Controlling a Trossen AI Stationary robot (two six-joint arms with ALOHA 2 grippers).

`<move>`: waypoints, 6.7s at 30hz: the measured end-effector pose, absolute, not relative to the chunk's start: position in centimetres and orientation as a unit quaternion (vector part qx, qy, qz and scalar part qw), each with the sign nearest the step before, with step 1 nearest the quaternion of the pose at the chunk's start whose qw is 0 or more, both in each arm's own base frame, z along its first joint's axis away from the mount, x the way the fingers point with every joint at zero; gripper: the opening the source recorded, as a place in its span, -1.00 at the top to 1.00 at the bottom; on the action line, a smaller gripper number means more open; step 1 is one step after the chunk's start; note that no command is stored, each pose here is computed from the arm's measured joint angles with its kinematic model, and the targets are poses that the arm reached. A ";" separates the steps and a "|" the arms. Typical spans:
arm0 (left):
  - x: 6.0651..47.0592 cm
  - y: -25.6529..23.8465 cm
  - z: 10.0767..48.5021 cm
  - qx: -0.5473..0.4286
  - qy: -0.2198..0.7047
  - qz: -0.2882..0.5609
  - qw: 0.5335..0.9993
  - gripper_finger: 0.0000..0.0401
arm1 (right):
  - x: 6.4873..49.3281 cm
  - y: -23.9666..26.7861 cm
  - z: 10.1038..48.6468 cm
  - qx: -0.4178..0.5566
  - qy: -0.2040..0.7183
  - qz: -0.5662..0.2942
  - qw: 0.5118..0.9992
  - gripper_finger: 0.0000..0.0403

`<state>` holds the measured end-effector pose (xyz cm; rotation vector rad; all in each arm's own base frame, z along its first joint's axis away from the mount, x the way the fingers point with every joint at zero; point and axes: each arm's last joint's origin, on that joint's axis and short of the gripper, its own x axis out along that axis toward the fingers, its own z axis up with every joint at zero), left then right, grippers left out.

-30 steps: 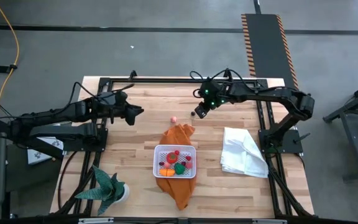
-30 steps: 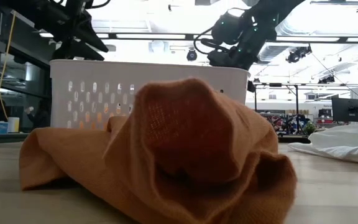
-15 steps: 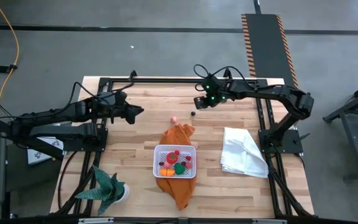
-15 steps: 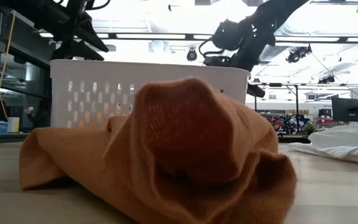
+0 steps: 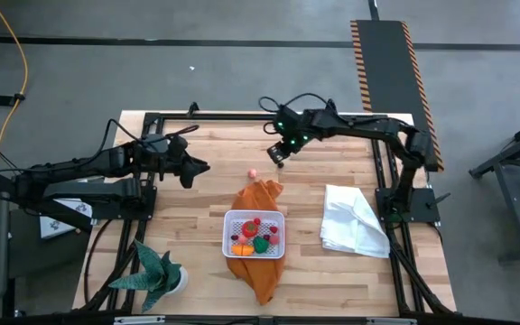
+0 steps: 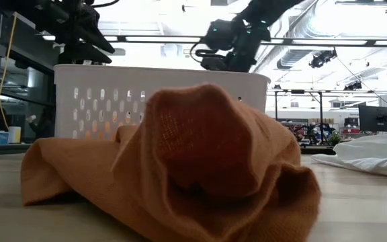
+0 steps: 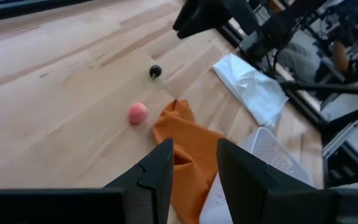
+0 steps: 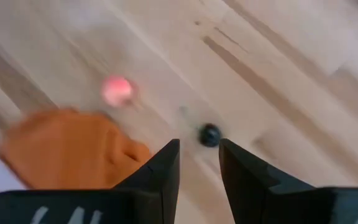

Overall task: Pick and placing Produce into tupperware
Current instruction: Put the black berry into the white basket

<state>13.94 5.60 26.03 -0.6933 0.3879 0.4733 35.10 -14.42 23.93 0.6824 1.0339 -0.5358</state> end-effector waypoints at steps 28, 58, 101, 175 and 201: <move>13.9 5.6 26.0 -0.349 0.184 0.242 0.886 0.45 | 37.1 -16.1 23.6 -0.010 0.607 0.040 0.794 0.32; 13.9 5.6 26.0 -0.361 0.181 0.245 0.882 0.45 | 36.4 -16.0 17.5 -0.019 0.602 0.049 0.797 0.06; 13.7 5.6 25.7 -0.374 0.191 0.251 0.872 0.45 | 37.5 -16.2 15.0 -0.024 0.601 0.049 0.797 0.15; 13.7 5.6 25.7 -0.374 0.191 0.251 0.872 0.45 | 37.3 -17.0 14.6 -0.001 0.611 0.019 0.792 0.47; 13.7 5.6 25.7 -0.381 0.189 0.252 0.869 0.45 | 37.7 -17.2 17.3 0.009 0.627 0.023 0.779 0.56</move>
